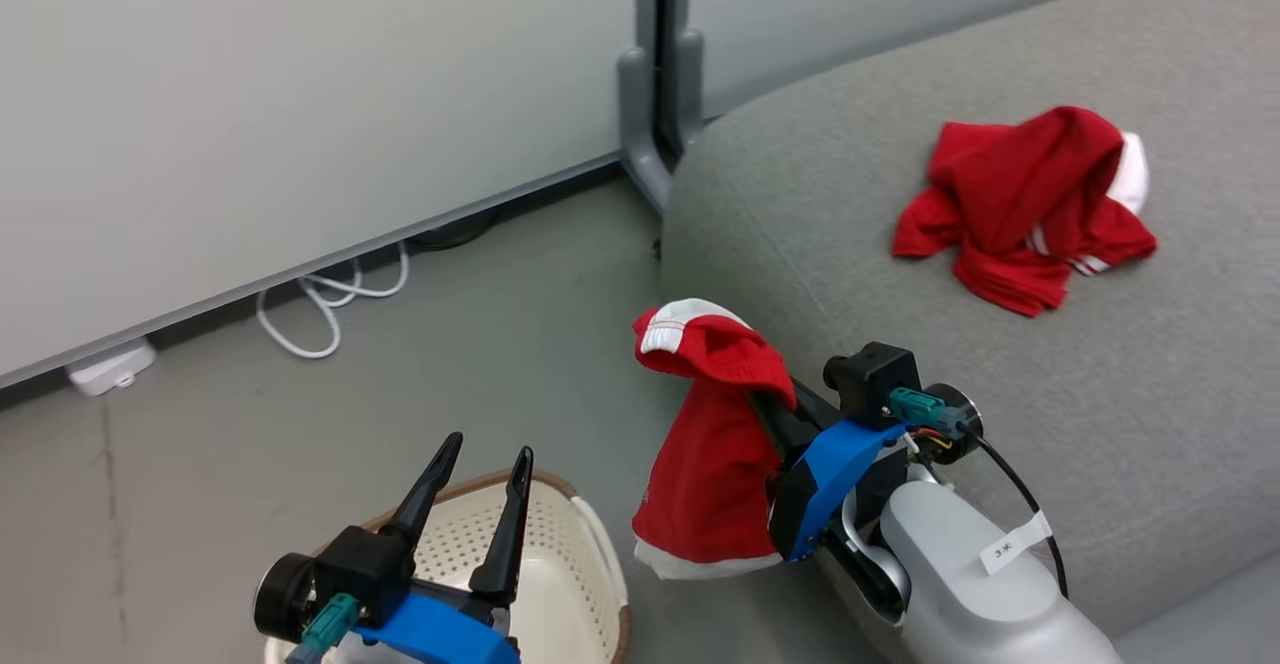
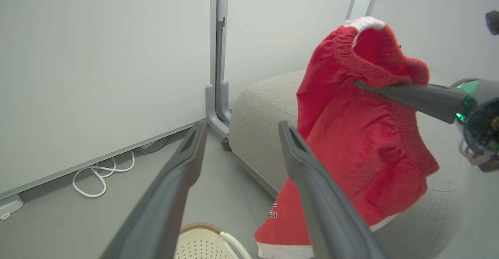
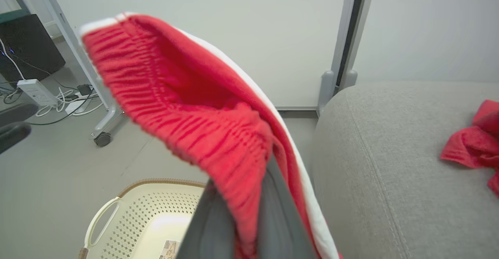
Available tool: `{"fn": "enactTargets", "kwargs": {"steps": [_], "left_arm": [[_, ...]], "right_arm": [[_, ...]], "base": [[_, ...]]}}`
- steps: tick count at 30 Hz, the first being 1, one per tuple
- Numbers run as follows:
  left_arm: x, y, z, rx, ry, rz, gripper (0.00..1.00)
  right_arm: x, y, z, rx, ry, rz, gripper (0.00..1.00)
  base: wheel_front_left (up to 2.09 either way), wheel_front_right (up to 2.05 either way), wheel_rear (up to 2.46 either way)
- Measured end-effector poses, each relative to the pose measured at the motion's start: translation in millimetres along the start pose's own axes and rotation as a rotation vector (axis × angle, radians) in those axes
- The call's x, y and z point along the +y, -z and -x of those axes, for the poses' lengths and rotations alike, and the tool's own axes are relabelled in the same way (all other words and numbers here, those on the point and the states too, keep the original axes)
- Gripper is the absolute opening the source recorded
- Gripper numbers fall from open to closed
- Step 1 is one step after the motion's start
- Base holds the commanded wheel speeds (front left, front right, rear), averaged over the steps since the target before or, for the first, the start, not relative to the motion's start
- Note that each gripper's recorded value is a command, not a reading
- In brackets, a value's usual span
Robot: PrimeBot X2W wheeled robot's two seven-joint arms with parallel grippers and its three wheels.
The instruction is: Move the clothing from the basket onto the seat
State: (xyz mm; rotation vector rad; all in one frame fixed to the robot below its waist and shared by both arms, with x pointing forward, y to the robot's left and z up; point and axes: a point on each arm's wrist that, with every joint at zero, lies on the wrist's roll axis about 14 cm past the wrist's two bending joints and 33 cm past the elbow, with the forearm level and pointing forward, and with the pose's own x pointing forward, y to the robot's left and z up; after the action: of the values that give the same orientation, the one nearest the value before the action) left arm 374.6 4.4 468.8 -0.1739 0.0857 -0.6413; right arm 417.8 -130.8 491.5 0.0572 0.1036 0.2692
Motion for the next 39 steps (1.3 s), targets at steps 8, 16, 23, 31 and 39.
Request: {"fn": "enactTargets", "kwargs": {"steps": [8,16,23,31,39], "left_arm": [[-32,7,-26,0.022,0.13,0.003,1.0],[-61,15,-45,0.041,0.238,0.008,1.0],[-80,21,-58,0.054,0.313,0.013,1.0],[-85,27,-66,0.067,0.35,0.015,1.0],[-89,29,-70,0.073,0.373,0.016,1.0]], "right_arm": [[-42,3,26,0.001,0.13,-0.011,0.0],[-73,3,52,-0.003,0.236,-0.016,0.0],[-91,10,70,0.007,0.31,-0.034,0.0],[-104,18,78,0.021,0.361,-0.043,0.0],[-108,20,82,0.021,0.379,-0.046,0.0]], "base": [[0.0,0.0,0.0],[0.0,0.0,0.0],[0.0,0.0,0.0],[0.0,0.0,0.0],[0.0,0.0,0.0]]}}
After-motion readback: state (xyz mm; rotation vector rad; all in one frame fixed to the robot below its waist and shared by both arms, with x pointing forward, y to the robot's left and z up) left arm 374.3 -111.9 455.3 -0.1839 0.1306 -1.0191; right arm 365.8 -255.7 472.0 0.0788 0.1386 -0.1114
